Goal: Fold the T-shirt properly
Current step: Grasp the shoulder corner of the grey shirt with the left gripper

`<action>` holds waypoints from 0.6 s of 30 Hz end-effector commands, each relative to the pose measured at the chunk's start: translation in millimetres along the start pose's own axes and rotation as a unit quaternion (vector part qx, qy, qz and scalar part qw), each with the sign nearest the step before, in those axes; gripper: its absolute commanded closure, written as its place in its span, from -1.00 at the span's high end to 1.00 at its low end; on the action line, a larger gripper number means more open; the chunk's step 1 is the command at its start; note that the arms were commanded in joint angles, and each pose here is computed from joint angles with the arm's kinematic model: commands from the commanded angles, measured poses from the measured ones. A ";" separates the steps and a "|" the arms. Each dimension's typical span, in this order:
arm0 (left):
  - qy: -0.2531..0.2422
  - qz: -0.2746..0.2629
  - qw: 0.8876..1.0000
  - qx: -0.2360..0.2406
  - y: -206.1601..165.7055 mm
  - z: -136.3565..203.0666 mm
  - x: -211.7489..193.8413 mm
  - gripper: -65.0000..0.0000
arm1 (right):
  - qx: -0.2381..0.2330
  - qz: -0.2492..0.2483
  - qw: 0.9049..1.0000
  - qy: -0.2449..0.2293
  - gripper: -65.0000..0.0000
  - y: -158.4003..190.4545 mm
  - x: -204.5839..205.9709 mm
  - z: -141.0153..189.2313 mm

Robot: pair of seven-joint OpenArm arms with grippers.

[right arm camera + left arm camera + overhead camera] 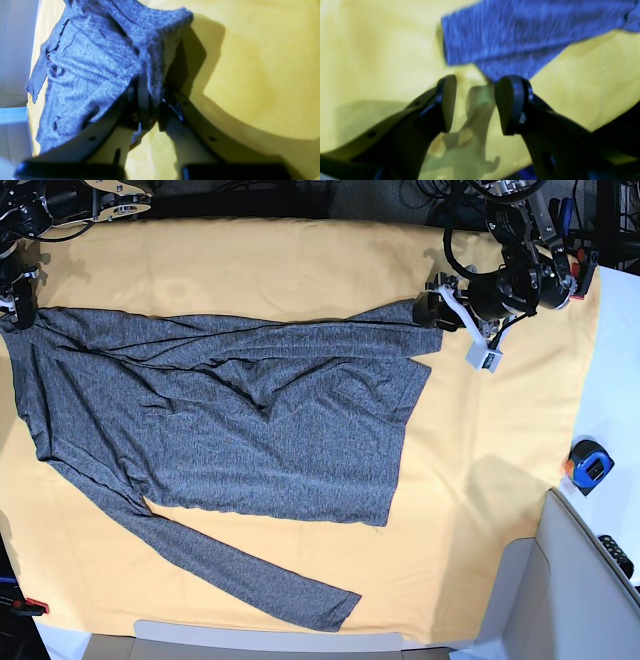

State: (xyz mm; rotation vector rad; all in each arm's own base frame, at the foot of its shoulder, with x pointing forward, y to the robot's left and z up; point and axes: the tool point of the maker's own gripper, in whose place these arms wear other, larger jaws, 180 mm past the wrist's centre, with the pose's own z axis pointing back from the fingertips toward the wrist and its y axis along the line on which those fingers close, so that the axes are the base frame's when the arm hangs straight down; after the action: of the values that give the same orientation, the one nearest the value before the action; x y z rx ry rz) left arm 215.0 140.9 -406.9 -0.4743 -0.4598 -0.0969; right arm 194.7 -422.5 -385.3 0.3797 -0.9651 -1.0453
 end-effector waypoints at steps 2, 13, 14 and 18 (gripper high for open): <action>0.007 0.010 1.000 -0.007 0.9 -2.3 -3.9 -0.12 | -0.008 0.003 1.000 0.008 -0.92 -2.6 -0.2 2.5; -0.019 0.029 0.999 -0.035 -8.8 -8.2 15.7 -0.12 | -0.009 0.003 1.000 0.009 -0.92 -3.2 -0.7 2.8; -0.021 0.047 0.998 -0.037 -10.5 -11.5 17.6 -0.12 | -0.010 0.003 1.000 0.010 -0.92 -4.2 -1.2 3.5; -0.033 0.099 0.994 -0.042 -9.2 -17.8 23.7 -0.12 | -0.012 0.004 1.000 0.011 -0.92 -6.0 -1.6 5.0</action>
State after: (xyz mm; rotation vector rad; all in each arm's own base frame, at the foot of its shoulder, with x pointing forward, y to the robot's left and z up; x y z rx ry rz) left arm 242.5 122.9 -406.4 -0.6188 -0.4837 0.0950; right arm 191.5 -422.3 -385.9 0.3777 -0.9645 -1.0443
